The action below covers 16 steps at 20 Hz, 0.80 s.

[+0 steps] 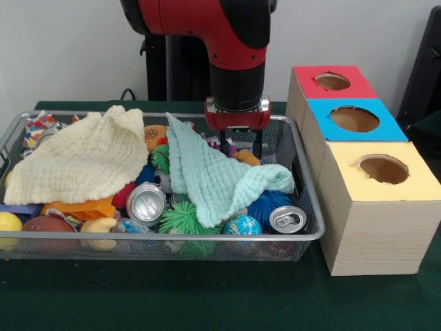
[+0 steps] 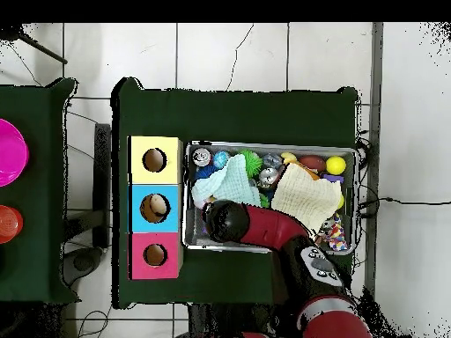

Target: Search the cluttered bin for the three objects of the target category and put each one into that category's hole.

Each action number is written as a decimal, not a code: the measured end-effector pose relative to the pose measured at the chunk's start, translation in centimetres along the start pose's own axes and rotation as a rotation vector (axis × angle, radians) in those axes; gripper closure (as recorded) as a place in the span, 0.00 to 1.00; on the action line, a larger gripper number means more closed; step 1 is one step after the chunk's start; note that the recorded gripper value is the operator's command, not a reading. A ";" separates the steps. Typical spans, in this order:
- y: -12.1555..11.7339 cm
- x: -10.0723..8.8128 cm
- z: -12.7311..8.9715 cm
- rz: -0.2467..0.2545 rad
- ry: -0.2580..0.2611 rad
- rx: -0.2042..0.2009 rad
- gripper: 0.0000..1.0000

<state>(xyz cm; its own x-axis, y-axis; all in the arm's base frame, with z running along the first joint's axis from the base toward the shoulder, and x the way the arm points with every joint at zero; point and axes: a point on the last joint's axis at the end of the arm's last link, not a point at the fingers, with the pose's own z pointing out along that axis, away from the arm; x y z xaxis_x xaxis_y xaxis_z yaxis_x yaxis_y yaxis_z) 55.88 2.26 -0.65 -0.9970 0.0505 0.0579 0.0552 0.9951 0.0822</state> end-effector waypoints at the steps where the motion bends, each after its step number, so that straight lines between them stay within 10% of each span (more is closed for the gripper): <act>1: 0.1 0.0 0.1 -0.001 0.002 0.000 0.00; 16: 0.5 -1.2 1.1 -0.012 -0.006 0.000 0.00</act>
<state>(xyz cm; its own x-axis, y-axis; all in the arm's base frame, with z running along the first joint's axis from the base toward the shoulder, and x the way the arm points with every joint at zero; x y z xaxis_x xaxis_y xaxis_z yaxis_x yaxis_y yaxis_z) 57.02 2.75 -1.81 -0.9979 0.0395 0.0507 0.0436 0.9956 0.0824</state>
